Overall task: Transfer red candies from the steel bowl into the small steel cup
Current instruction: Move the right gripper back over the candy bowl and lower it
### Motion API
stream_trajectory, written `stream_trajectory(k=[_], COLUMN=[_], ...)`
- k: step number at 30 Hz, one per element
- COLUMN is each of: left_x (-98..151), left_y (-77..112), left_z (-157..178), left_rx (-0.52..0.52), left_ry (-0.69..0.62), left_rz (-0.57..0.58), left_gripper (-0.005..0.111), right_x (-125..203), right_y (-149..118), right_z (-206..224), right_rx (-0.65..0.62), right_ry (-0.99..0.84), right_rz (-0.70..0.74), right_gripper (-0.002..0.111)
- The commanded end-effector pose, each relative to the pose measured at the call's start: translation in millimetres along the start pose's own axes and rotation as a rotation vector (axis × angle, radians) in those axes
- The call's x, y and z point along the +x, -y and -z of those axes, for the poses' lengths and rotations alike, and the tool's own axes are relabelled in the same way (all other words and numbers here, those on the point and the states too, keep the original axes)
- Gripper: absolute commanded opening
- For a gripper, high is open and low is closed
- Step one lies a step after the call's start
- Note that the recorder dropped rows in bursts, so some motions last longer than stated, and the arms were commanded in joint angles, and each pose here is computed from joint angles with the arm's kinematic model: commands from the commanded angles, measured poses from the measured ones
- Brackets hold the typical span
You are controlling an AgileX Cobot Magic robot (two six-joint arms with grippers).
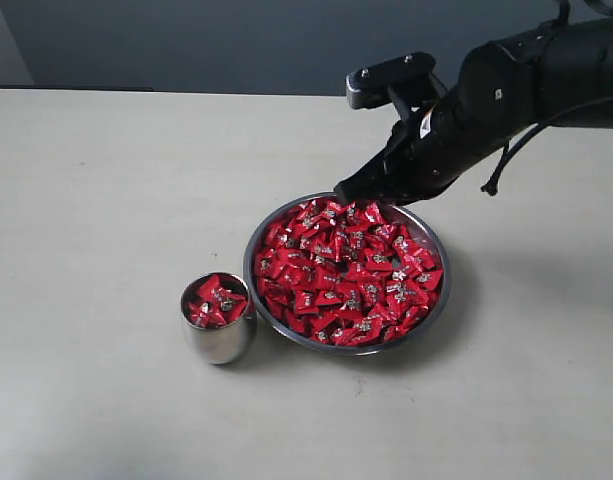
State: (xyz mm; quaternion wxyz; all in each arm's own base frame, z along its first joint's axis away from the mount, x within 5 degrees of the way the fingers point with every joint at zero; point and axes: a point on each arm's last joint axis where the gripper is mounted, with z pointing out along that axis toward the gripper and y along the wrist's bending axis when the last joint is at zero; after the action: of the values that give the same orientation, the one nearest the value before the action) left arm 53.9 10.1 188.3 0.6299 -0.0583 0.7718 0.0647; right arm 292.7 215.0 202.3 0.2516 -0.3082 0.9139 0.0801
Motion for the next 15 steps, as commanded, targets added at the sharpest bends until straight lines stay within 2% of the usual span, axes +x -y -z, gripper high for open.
stream_trajectory(k=[1,7,12,15], left_x=[1,1,1,1], left_y=[0.0,0.0,0.0,0.0], left_z=[0,0,0,0], left_rx=[-0.001,-0.001,-0.001,-0.001], left_ry=[0.002,0.002,0.002,0.002], left_rz=[0.002,0.002,0.002,0.002], left_gripper=[0.0,0.0,0.0,0.0], right_x=[8,7,3,-4], right_y=[-2,-19,-22,-24], right_z=[-18,-20,-36,-43], right_rx=[-0.04,-0.229,-0.269,-0.287], right_ry=[-0.067,-0.054,-0.121,-0.147], right_rz=[-0.015,-0.048,-0.049,-0.042], right_gripper=[0.0,0.0,0.001,0.006])
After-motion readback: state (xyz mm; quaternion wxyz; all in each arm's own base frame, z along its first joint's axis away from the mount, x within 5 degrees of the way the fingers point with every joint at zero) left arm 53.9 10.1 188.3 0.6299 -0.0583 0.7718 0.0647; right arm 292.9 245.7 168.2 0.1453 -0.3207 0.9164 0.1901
